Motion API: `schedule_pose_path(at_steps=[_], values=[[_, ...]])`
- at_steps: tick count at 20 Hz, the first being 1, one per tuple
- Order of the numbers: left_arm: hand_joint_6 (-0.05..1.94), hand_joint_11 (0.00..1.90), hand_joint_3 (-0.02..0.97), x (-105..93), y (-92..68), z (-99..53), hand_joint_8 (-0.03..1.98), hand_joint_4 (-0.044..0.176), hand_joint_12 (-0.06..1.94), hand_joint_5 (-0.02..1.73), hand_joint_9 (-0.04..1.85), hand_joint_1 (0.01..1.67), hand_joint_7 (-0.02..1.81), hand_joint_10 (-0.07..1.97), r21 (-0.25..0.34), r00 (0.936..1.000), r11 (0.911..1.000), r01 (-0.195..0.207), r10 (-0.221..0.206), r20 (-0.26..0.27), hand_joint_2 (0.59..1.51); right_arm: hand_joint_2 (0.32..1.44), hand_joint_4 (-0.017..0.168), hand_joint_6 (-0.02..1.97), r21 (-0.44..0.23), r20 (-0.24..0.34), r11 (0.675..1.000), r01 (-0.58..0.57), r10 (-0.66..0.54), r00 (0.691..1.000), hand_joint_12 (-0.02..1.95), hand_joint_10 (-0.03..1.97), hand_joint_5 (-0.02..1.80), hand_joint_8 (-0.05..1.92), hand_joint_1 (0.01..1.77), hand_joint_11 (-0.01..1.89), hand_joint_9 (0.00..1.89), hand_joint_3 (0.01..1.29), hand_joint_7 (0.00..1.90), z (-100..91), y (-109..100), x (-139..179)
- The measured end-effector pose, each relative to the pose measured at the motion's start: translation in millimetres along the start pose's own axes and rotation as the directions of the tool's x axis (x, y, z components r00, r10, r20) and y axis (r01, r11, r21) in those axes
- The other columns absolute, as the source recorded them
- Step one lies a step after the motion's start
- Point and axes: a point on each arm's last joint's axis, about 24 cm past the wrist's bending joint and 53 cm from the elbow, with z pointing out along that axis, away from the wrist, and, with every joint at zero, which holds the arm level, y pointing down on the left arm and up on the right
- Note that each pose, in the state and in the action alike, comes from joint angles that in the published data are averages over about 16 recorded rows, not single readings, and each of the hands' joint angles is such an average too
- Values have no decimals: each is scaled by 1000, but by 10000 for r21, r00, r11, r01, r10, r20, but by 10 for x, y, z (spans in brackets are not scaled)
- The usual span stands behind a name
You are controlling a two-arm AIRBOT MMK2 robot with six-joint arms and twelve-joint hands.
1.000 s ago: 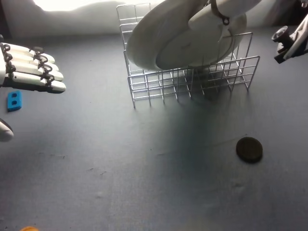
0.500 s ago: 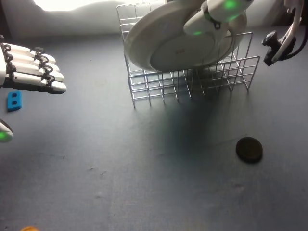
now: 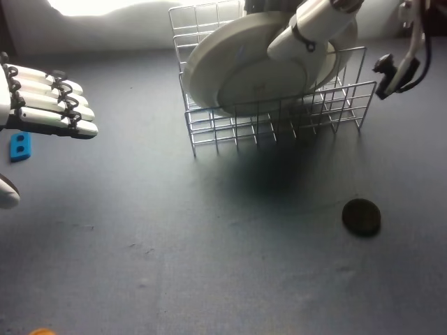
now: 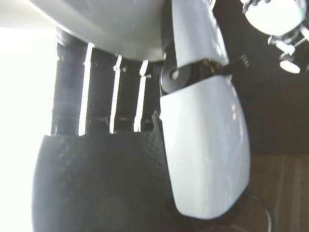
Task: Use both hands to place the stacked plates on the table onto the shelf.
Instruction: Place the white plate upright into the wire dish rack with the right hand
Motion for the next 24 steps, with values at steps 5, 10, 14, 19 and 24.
schedule_pose_path(at_steps=[5,10,14,19,24], values=[[18,16,15,6,-9,6,10,-3,9,17,22,23,19,18,23,10000,10000,-16,16,-28,1110,970,-12,675,134,-106,9997,209,-207,9997,1193,1028,969,800,1369,989,1091,10,1063,53,-99,53],[18,16,14,8,-11,8,9,-3,10,13,22,23,19,18,28,10000,10000,-28,29,-39,1111,970,-12,673,196,-218,9988,439,-434,9988,1191,1031,977,788,1368,986,1088,10,1062,75,-167,104],[19,16,14,7,-14,10,9,-3,10,11,22,23,19,18,33,10000,10000,-38,38,-42,1112,972,-12,673,213,-290,9981,585,-578,9979,1197,1042,984,796,1367,977,1081,10,1054,77,-205,133],[18,17,14,8,-19,13,9,-3,9,13,22,23,19,18,45,10000,10000,-48,48,-48,1111,989,-11,724,221,-362,9971,723,-715,9968,1225,955,972,789,1345,928,1058,10,1051,74,-235,162],[19,16,15,8,-24,16,9,-3,9,15,22,22,19,18,59,10000,10000,-58,58,-53,1108,1000,-8,566,178,-406,9968,782,-774,9962,1254,806,936,592,1279,818,1010,10,1043,73,-237,179]])
